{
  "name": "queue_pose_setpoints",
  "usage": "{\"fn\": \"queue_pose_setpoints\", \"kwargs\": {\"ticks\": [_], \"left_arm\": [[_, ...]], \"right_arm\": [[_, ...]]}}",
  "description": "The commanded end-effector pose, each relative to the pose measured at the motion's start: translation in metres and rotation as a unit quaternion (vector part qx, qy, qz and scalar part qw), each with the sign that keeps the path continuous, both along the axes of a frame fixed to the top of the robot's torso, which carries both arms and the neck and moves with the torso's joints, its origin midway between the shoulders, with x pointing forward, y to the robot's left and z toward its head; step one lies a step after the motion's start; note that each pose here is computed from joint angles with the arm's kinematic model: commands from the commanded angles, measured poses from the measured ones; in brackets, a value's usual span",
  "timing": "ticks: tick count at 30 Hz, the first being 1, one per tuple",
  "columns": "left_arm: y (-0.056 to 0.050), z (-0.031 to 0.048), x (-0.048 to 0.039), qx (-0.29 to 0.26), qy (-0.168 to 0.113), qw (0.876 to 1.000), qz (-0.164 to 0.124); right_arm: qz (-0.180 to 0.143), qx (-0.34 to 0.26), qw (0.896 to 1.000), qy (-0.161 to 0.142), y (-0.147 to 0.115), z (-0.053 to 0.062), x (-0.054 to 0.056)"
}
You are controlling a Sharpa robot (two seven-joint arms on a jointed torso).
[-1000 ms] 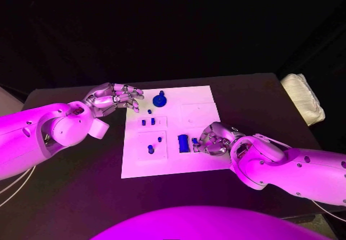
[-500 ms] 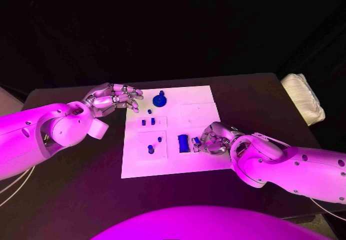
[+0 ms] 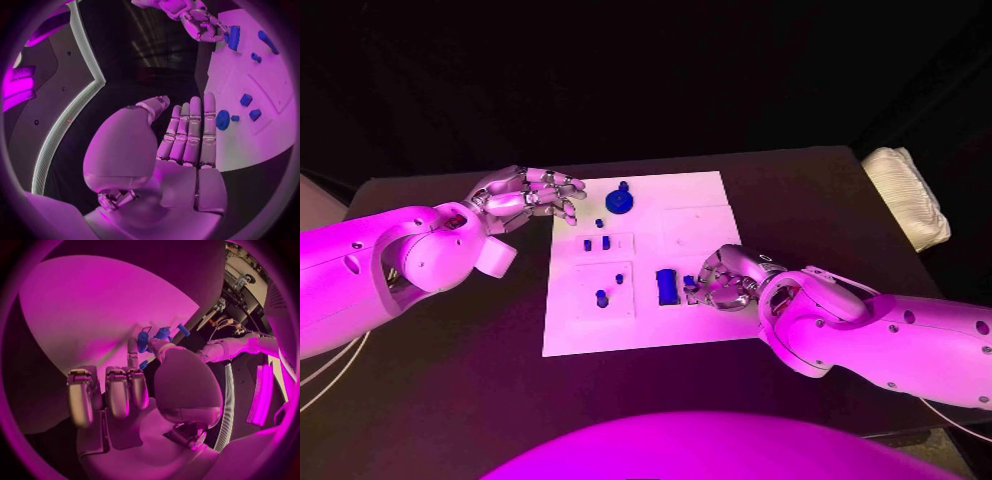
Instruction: Assemble the parts on the task board
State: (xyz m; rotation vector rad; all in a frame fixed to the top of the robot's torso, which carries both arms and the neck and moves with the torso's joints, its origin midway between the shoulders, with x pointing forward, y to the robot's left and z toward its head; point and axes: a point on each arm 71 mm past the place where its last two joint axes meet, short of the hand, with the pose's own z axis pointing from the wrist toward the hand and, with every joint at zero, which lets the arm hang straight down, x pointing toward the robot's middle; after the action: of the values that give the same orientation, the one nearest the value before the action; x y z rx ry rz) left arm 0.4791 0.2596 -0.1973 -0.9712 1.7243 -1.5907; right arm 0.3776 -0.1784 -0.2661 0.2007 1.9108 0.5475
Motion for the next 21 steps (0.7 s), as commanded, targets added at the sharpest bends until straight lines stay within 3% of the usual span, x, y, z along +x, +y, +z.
{"fn": "queue_pose_setpoints", "kwargs": {"ticks": [1, 21], "left_arm": [[-0.0018, 0.0003, -0.0008, -0.003, 0.000, 1.000, -0.009], [0.0000, 0.0000, -0.0006, -0.002, 0.000, 1.000, -0.007]], "right_arm": [[0.021, 0.003, 1.000, -0.004, 0.0045, 0.0012, -0.0024], [0.031, -0.016, 0.999, 0.014, 0.0048, -0.0009, -0.0039]]}}
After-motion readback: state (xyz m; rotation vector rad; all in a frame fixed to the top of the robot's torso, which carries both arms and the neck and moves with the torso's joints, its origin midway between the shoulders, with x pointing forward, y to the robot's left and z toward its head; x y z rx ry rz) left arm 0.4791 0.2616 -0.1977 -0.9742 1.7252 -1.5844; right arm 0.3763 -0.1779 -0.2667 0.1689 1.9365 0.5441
